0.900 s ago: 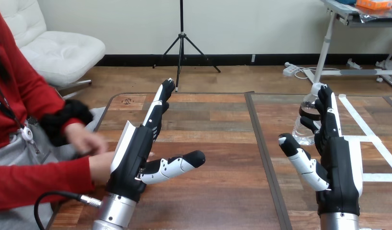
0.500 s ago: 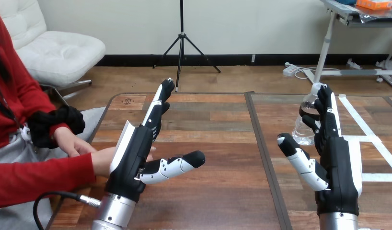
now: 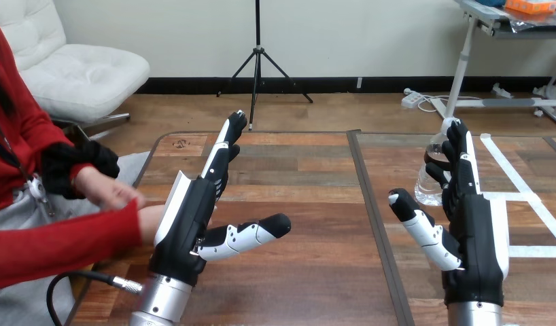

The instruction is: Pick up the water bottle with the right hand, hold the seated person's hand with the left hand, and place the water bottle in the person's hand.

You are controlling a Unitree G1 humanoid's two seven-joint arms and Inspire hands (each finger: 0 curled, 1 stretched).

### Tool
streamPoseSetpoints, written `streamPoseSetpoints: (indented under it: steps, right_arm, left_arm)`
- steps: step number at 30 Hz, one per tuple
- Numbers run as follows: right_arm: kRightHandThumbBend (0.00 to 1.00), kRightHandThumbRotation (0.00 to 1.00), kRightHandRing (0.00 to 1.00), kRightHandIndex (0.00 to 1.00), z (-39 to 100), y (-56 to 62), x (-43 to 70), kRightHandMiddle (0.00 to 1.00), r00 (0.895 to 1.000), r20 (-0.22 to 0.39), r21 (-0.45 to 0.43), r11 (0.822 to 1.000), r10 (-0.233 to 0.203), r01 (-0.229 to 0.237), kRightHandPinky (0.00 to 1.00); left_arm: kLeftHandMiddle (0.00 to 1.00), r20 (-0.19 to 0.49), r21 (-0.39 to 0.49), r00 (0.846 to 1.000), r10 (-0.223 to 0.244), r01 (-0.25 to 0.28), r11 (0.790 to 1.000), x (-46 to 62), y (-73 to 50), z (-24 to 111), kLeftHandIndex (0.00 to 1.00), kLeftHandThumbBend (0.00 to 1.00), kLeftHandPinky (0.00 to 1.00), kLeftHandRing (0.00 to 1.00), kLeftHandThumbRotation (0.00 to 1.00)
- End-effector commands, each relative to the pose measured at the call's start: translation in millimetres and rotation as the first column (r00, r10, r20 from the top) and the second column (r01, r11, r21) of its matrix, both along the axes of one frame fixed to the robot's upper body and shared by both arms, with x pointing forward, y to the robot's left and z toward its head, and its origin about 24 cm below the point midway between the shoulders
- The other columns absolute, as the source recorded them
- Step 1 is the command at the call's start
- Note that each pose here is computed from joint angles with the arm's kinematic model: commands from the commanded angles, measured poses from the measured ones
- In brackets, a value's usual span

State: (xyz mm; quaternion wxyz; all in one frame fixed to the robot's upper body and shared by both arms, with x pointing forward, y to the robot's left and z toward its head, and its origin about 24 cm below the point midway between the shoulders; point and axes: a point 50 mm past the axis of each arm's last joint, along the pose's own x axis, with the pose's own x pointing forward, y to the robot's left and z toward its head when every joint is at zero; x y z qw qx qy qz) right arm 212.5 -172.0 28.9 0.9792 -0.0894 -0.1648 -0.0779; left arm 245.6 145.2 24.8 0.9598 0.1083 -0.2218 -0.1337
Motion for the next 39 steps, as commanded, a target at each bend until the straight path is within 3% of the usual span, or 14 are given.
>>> streamPoseSetpoints:
  steps: [1, 20, 27, 39]
  right_arm:
    - [1.0, 0.67, 1.0, 1.0, 16.2, 5.4, 5.6, 1.0, 0.995, 0.093, 0.013, 1.0, 0.021, -0.023, 0.91]
    - [1.0, 0.67, 1.0, 1.0, 13.1, 5.6, 4.4, 1.0, 0.996, 0.088, -0.016, 1.0, -0.014, 0.015, 0.92]
    - [1.0, 0.69, 1.0, 1.0, 12.6, 2.9, 5.8, 1.0, 0.99, 0.093, -0.058, 0.992, -0.102, 0.108, 0.91]
    - [1.0, 0.68, 1.0, 1.0, 13.1, -4.5, 11.4, 1.0, 0.982, 0.09, -0.072, 0.982, -0.166, 0.172, 0.99]
  left_arm:
    - [1.0, 0.096, -0.019, 0.995, 0.007, -0.005, 1.0, 8.4, 2.4, 20.9, 1.0, 1.0, 0.97, 1.0, 0.6]
    - [1.0, 0.09, -0.012, 0.996, 0.011, -0.01, 1.0, 7.7, 3.6, 20.4, 1.0, 1.0, 0.97, 1.0, 0.6]
    - [1.0, 0.095, -0.007, 0.995, 0.02, -0.019, 1.0, 7.8, 4.4, 20.2, 1.0, 1.0, 0.97, 1.0, 0.6]
    - [1.0, 0.095, 0.004, 0.995, 0.024, -0.024, 1.0, 8.5, 5.9, 20.5, 1.0, 1.0, 0.96, 1.0, 0.61]
